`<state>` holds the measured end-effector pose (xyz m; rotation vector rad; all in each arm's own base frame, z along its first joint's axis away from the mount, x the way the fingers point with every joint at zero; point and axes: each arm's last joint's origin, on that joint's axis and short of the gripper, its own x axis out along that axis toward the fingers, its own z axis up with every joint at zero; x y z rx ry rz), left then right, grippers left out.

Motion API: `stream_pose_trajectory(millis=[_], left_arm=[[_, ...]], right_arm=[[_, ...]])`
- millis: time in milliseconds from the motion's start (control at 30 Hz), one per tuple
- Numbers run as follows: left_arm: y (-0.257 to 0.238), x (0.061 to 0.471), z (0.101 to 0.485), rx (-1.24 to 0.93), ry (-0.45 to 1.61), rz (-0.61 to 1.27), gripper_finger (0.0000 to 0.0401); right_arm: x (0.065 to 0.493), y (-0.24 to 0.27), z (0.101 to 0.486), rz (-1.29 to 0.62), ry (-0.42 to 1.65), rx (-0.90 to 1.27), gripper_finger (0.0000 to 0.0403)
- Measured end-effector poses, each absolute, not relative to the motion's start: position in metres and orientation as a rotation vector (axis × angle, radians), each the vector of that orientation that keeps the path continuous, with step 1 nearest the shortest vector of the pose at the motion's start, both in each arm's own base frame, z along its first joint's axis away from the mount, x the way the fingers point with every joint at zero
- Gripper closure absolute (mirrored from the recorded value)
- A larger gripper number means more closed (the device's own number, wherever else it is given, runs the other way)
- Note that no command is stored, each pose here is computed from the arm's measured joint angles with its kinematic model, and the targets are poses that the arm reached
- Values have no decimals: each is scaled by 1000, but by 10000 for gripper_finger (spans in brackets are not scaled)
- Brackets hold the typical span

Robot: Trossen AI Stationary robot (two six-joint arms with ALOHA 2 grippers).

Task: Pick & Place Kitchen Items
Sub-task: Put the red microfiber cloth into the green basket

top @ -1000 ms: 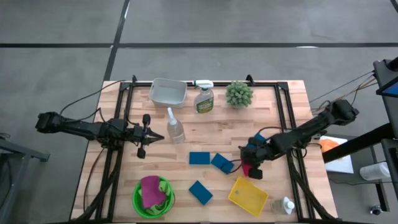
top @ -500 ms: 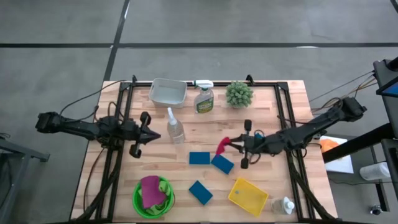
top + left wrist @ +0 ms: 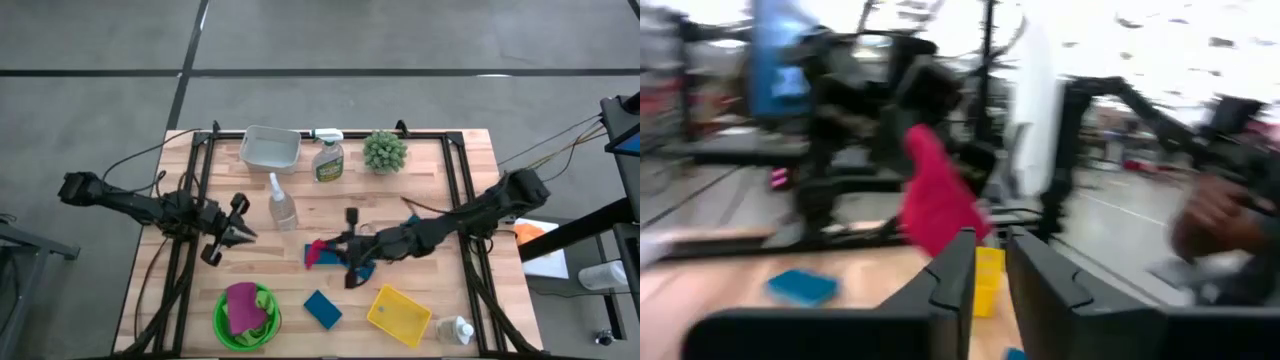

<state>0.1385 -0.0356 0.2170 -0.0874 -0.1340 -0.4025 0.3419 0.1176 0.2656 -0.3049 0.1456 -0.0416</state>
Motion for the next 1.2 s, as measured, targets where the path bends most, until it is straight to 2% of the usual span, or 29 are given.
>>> stream_pose_trajectory(millis=[167,300,433,633,767,900,1200], left_arm=[[-55,139,219,-91,-182,-534,304],[-71,142,212,-64,-145,-474,273],[-84,145,201,-10,-90,-363,215],[-97,158,207,1,-68,-321,116],[-104,170,212,28,-6,-294,73],[-111,184,215,32,64,-223,58],[-124,209,222,9,118,-107,62]], right_arm=[[382,133,270,-25,226,-337,385],[405,147,263,-7,301,-348,385],[419,160,253,4,345,-362,385],[426,159,261,-71,358,-379,385],[425,154,269,-113,342,-374,385],[425,152,275,-140,320,-366,385],[425,152,276,-147,307,-356,385]])
